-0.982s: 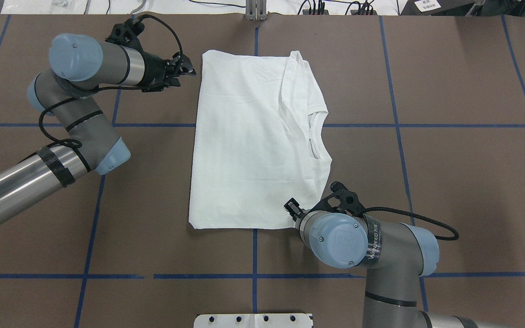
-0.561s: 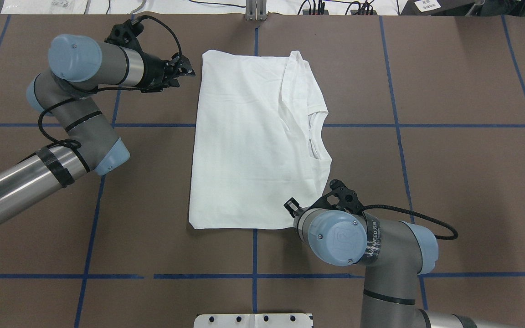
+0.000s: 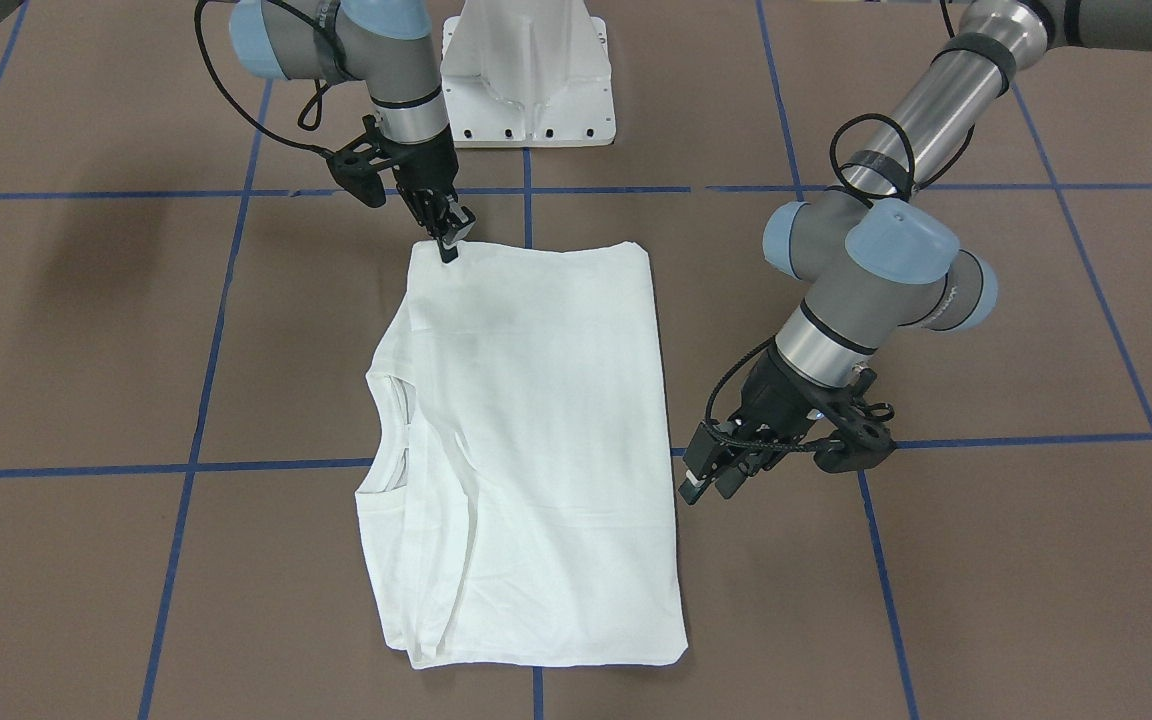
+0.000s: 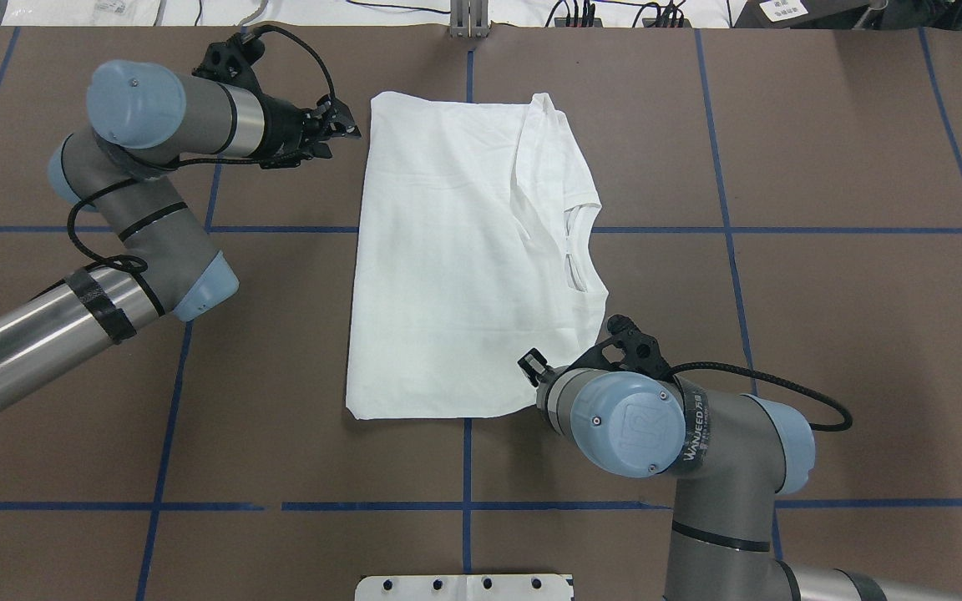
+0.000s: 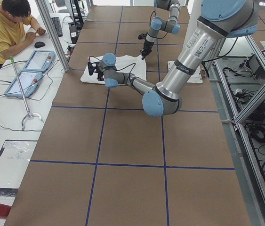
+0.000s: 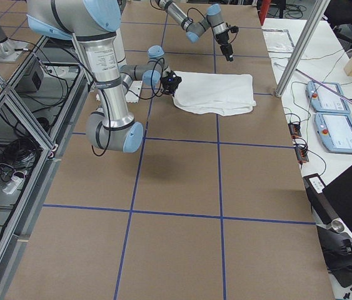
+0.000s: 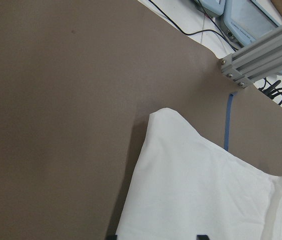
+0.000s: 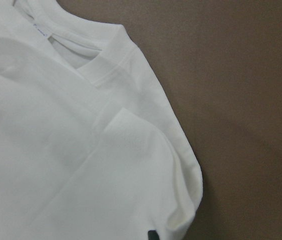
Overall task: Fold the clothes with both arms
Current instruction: 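Move the right gripper down to the shirt corner nearest the robot, then move the left gripper to the other near corner of the shirt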
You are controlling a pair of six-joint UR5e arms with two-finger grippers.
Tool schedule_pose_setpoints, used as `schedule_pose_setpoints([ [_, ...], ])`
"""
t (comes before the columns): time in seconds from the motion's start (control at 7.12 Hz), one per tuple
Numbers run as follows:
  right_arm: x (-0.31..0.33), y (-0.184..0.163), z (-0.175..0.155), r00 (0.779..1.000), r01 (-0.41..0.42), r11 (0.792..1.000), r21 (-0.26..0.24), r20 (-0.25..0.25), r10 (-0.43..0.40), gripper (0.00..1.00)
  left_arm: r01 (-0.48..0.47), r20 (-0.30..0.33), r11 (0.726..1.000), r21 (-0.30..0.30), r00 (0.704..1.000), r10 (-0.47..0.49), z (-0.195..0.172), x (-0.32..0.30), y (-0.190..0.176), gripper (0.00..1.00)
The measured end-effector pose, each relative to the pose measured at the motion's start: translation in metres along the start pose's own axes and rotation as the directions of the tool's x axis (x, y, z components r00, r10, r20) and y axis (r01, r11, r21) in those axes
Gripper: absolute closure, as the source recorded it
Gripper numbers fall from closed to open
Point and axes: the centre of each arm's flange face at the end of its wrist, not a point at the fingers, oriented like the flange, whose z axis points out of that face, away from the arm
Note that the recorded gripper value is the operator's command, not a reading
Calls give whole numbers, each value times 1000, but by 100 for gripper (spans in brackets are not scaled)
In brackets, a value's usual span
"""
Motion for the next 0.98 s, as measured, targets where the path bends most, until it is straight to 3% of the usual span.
schedule_pose_setpoints([
  [0.7, 42, 12, -41, 998, -56, 996, -70, -9, 55, 100, 29, -71, 999, -43, 997, -32, -50, 8, 26, 36],
  [0.98, 60, 28, -53, 998, -62, 994, -96, -37, 59, 100, 108, -78, 988, -114, 990, -117, -81, 9, 80, 32],
])
